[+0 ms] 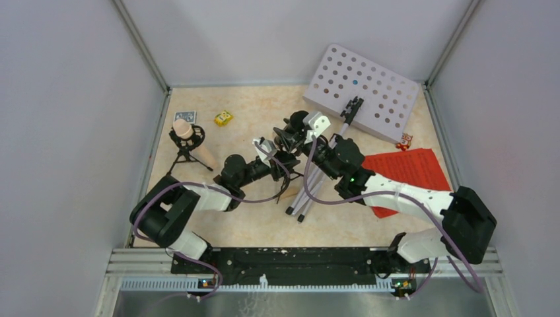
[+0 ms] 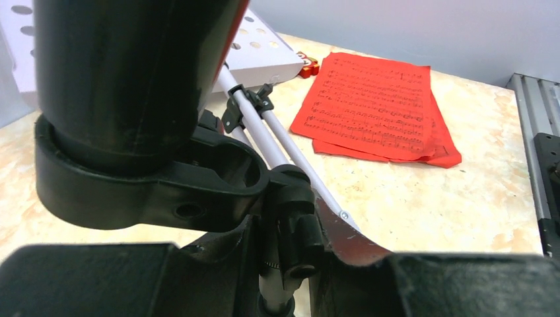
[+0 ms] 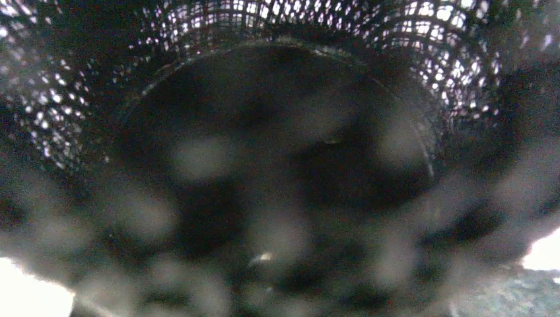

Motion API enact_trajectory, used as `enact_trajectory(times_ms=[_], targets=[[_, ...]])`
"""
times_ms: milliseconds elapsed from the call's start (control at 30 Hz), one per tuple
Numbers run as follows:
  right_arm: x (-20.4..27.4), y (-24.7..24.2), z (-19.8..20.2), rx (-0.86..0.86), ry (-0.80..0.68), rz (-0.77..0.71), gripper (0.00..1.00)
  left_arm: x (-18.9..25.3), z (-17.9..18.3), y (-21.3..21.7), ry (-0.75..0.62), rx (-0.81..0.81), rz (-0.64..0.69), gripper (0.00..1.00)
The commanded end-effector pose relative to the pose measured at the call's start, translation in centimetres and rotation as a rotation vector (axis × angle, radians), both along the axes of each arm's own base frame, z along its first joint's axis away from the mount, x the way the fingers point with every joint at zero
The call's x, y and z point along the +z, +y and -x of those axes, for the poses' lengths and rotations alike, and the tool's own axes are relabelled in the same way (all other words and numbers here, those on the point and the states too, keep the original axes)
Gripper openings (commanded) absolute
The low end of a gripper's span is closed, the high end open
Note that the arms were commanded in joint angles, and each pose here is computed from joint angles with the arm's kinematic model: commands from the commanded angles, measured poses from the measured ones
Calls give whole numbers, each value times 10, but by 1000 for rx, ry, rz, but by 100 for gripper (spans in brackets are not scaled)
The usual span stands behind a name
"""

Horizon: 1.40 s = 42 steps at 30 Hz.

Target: Pack up the instrument practice props

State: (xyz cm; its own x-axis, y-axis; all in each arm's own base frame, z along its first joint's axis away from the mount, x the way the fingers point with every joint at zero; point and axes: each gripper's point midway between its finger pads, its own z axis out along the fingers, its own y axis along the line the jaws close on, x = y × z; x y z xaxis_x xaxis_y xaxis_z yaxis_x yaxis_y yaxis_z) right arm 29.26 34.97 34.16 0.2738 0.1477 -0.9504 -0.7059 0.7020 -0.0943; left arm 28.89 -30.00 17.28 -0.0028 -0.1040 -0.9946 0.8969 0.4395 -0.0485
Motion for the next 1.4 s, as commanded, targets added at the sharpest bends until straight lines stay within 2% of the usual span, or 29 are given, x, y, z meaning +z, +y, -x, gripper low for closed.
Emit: enact_trajectory(times_ms=[0, 400, 667, 800, 1067, 1367], targets=[[165, -64, 44, -38, -316, -298, 0, -56, -23, 31, 201, 161, -86, 0], [225, -93, 72, -31, -408, -338, 0, -68, -23, 34, 230, 165, -103, 0], [240, -80, 102, 68, -604, -163, 0, -71, -21, 35, 232, 164, -112, 0], [239, -72, 115, 169, -664, -75, 0, -74, -21, 38, 238, 169, -115, 0], [267, -101, 116, 141, -623, -231, 0, -80, -25, 43, 265, 197, -113, 0], [283, -102, 136, 234, -677, -161, 0, -92, -32, 53, 313, 242, -127, 0]])
